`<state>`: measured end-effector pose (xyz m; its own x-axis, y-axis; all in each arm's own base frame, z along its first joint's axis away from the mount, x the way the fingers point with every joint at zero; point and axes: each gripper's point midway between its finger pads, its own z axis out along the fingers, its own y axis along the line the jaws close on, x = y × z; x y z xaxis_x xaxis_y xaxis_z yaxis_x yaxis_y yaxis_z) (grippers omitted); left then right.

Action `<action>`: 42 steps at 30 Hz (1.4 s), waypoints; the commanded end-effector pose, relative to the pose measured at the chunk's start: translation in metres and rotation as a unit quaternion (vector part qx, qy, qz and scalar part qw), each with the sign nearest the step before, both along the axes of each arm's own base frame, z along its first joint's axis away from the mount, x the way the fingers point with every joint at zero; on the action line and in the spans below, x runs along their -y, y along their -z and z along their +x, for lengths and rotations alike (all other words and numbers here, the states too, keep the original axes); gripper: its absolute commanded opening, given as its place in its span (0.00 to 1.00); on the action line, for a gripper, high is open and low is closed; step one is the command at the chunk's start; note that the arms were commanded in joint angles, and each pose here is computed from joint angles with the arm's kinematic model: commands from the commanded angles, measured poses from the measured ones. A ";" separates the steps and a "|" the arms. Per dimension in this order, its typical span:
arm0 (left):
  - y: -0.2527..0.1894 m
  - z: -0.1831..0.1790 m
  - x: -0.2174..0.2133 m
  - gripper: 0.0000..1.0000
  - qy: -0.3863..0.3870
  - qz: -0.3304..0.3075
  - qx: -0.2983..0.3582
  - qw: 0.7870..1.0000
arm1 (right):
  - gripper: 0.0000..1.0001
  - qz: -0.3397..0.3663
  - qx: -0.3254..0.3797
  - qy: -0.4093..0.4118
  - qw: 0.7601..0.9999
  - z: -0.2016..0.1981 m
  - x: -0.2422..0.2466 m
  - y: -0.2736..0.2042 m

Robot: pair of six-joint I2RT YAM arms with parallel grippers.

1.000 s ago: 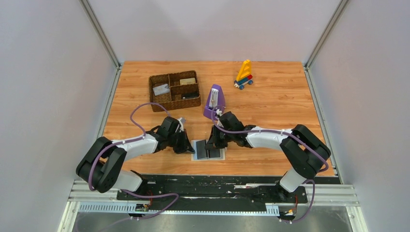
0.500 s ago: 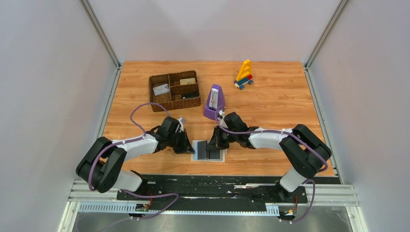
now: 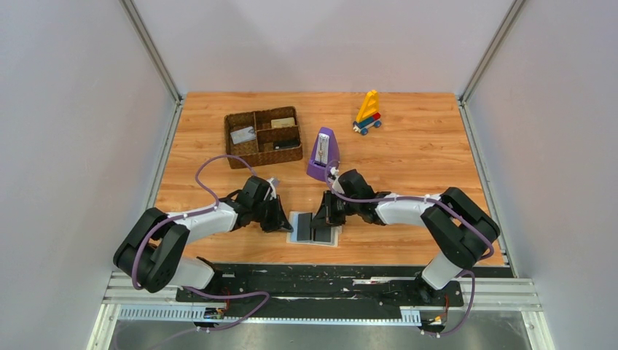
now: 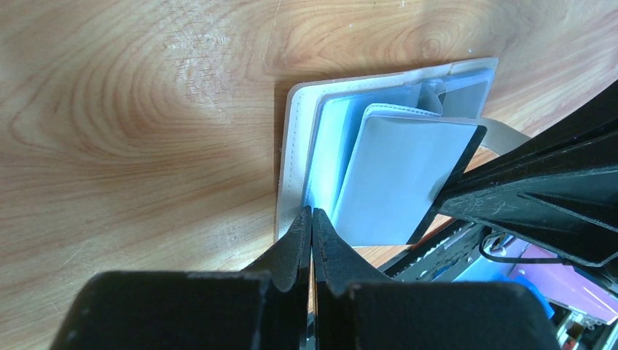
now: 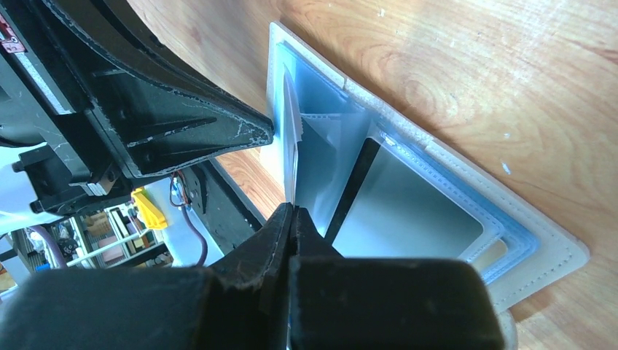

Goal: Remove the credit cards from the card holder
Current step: Remove the credit card from the card holder, then place the credit card in the storage box.

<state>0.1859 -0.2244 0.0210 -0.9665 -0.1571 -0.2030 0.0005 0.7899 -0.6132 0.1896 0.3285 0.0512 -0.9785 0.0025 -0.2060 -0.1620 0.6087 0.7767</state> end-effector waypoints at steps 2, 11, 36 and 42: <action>0.004 -0.001 -0.008 0.05 -0.001 0.020 0.007 1.000 | 0.00 0.020 0.021 0.003 1.000 0.006 -0.005 -0.015; 0.005 -0.002 -0.009 0.05 0.000 0.024 0.006 1.000 | 0.00 0.022 0.033 -0.006 0.999 0.006 0.002 -0.029; -0.105 0.008 0.019 0.54 0.002 -0.078 0.048 0.996 | 0.00 -0.091 0.319 -0.048 0.942 0.038 0.044 -0.092; -0.150 0.007 0.025 0.70 -0.023 -0.129 0.053 0.990 | 0.00 -0.111 0.550 -0.108 0.820 0.020 0.030 -0.127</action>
<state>0.1996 -0.2445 0.1428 -0.9281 -0.2219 -0.2990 0.0817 0.6623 -0.7448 0.2018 0.2938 0.1434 -0.5841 -0.2211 -0.7810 -0.6956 0.6323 0.3412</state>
